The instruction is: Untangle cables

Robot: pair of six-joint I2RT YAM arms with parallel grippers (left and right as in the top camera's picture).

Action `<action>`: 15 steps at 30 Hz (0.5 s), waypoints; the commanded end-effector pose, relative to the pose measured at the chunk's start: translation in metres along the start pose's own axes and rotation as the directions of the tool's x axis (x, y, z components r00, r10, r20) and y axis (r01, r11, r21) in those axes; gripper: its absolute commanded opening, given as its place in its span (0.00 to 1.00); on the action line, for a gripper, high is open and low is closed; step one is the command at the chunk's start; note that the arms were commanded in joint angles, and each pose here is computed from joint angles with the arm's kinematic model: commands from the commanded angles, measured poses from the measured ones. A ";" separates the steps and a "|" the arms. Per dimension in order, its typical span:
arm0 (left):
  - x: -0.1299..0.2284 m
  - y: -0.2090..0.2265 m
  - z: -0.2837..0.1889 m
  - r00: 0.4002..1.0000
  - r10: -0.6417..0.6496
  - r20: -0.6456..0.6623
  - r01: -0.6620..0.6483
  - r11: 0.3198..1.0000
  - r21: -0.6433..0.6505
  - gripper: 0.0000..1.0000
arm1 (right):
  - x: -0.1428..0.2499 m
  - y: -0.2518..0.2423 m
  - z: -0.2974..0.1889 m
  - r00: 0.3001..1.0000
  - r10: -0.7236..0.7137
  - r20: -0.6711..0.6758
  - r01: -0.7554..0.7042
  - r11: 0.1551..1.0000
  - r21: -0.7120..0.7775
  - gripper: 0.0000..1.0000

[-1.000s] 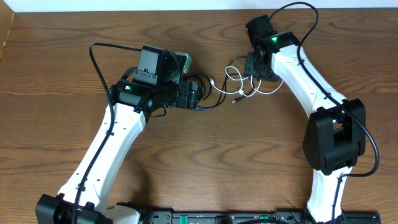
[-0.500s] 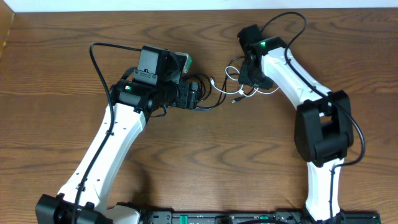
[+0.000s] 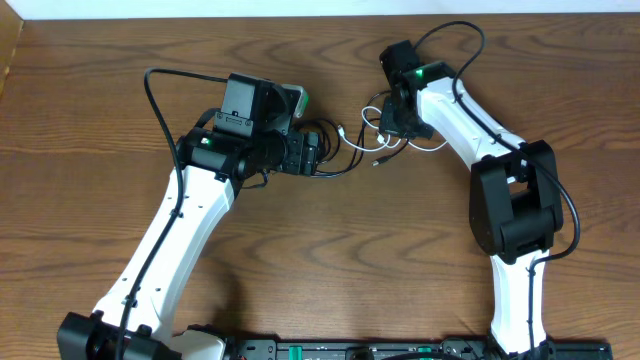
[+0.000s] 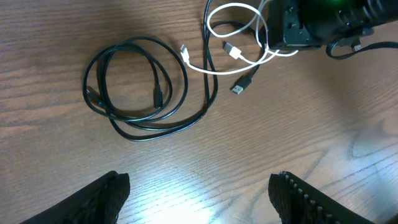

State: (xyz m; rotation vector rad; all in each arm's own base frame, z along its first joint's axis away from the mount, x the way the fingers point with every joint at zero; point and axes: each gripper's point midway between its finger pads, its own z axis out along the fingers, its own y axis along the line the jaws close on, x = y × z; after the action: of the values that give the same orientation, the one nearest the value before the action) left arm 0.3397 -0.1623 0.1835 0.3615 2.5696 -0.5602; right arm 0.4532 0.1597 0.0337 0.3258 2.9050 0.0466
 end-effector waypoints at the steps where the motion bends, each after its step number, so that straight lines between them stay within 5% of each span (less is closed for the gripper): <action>1: 0.004 0.000 0.003 1.000 0.008 -0.017 -0.008 1.000 0.004 0.77 | -0.032 0.013 -0.060 0.992 -0.039 0.117 0.049 0.995 -0.083 0.01; 15: 0.004 0.000 0.003 1.000 0.008 -0.017 -0.008 1.000 0.005 0.77 | -0.077 -0.039 -0.305 0.866 0.009 0.500 0.097 0.978 -0.186 0.01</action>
State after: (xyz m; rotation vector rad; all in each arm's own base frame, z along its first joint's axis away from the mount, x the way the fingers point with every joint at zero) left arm 0.3390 -0.1621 0.1830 0.3612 2.5731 -0.5599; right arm 0.4641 0.1126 0.2993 0.2383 2.4635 0.2255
